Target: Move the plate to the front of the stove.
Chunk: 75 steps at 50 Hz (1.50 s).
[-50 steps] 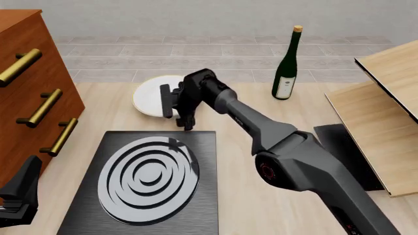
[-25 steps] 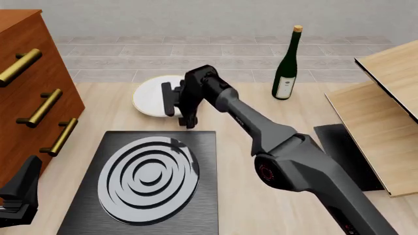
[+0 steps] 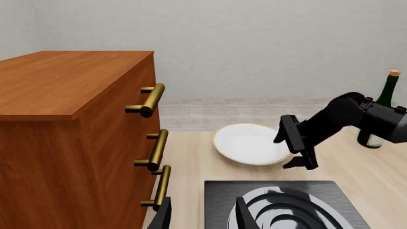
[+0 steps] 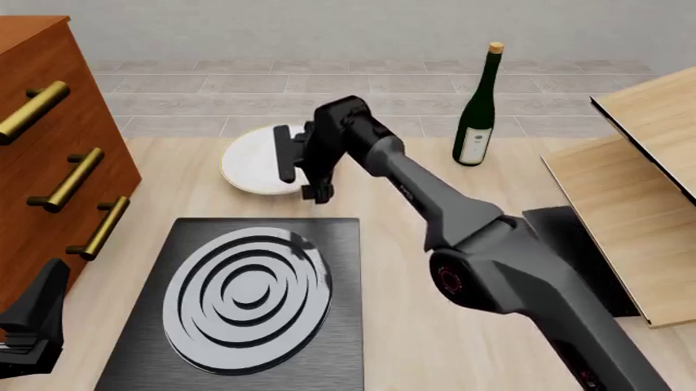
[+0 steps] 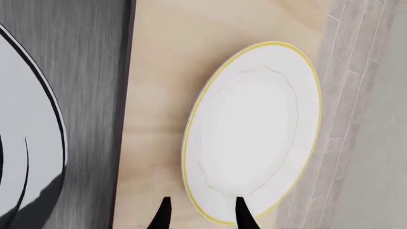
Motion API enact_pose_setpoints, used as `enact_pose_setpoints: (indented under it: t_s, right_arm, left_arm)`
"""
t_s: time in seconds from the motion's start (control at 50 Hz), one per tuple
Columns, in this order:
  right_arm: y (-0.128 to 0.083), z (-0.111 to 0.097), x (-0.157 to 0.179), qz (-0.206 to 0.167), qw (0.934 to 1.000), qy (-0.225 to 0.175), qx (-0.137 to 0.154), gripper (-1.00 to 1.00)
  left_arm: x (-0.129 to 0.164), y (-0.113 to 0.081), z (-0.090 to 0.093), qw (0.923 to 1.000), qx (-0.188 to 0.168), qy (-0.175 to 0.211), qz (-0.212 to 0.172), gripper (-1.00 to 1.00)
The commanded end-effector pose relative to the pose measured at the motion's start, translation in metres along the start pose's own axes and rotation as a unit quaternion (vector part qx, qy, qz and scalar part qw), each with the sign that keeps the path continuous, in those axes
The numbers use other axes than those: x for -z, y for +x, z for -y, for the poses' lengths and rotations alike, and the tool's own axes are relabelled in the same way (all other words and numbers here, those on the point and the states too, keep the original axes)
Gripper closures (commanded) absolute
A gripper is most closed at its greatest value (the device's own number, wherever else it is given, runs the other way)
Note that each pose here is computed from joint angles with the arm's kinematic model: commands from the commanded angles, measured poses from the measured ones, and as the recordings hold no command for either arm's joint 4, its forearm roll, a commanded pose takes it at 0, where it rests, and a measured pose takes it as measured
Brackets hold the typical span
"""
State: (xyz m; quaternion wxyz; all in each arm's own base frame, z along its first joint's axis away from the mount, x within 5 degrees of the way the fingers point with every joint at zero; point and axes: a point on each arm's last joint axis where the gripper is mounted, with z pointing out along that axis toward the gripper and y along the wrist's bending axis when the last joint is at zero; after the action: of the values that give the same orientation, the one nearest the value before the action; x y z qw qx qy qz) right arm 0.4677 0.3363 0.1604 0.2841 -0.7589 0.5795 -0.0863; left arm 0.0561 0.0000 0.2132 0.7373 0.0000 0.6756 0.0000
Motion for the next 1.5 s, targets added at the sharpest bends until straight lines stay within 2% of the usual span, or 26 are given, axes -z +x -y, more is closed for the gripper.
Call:
enact_pose_setpoints:
  t_s: [0.02,0.28,0.44,0.68,0.82,0.86,0.96,1.5]
  right_arm:
    - [0.003,0.004,0.012,0.001,1.0000,0.009,0.003,-1.00]
    - [0.010,0.000,0.025,-0.001,0.9998,0.012,0.015,-1.00]
    - [0.018,0.004,0.036,-0.004,0.9997,0.019,0.014,-1.00]
    - [0.027,0.003,0.064,-0.001,0.9986,0.046,0.026,-1.00]
    - [0.041,-0.004,0.077,-0.005,0.9973,0.061,0.041,-1.00]
    - [0.051,-0.003,0.081,-0.009,0.9964,0.071,0.045,-1.00]
    - [0.050,-0.005,0.090,-0.007,0.9959,0.077,0.048,-1.00]
    - [0.073,-0.011,0.137,-0.013,0.9914,0.125,0.037,-1.00]
  left_arm:
    - [0.000,0.000,0.000,1.0000,0.000,0.000,0.000,-1.00]
    - [0.000,0.000,0.000,1.0000,0.000,0.000,0.000,-1.00]
    - [0.000,0.000,0.000,1.0000,0.000,0.000,0.000,-1.00]
    - [0.000,0.000,0.000,1.0000,0.000,0.000,0.000,-1.00]
    - [0.000,0.000,0.000,1.0000,0.000,0.000,0.000,-1.00]
    - [0.000,0.000,0.000,1.0000,0.000,0.000,0.000,-1.00]
    - [0.000,0.000,0.000,1.0000,0.000,0.000,0.000,-1.00]
    - [0.000,0.000,0.000,1.0000,0.000,0.000,0.000,-1.00]
